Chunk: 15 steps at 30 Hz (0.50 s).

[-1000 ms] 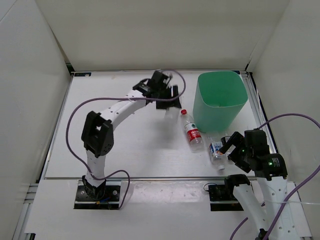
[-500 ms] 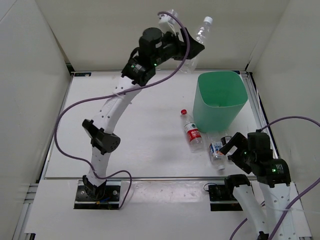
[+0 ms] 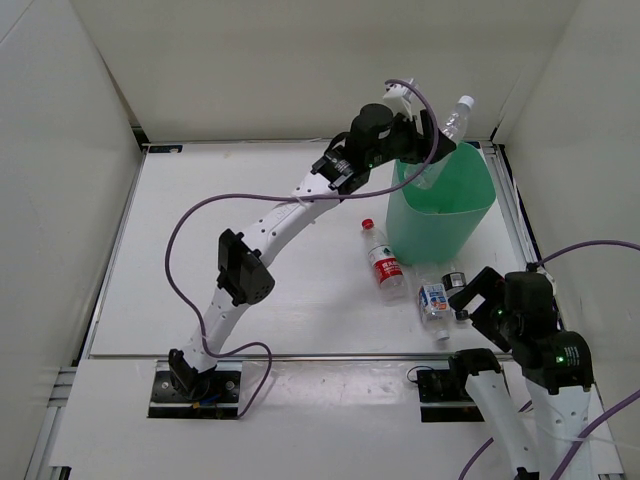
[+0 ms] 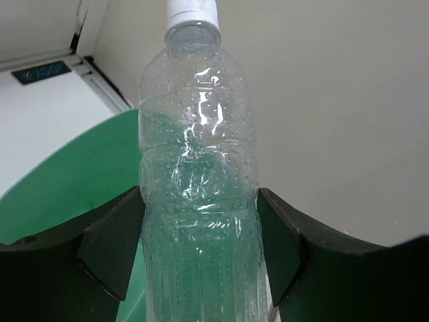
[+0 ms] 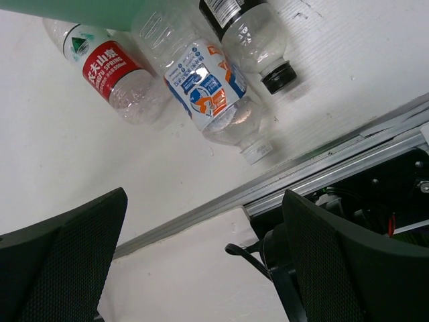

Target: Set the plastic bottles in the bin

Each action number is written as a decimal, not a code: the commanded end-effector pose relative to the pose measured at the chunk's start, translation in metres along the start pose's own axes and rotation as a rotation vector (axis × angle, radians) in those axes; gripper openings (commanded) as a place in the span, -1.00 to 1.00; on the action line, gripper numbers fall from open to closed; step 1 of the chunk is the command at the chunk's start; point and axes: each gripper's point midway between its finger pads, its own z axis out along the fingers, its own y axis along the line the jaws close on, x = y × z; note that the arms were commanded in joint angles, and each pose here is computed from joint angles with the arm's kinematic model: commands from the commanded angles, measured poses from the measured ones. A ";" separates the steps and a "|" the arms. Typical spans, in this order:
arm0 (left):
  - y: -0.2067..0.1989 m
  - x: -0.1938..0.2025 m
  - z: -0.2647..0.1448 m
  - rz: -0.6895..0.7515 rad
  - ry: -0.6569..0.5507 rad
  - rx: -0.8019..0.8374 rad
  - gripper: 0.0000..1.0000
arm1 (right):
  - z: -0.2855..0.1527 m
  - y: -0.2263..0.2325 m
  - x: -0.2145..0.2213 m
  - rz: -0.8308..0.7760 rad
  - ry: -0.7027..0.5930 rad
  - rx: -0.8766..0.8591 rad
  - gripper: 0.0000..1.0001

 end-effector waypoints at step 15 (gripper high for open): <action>-0.029 -0.002 0.009 0.079 -0.110 0.043 0.62 | -0.015 -0.006 -0.008 0.003 -0.072 0.000 1.00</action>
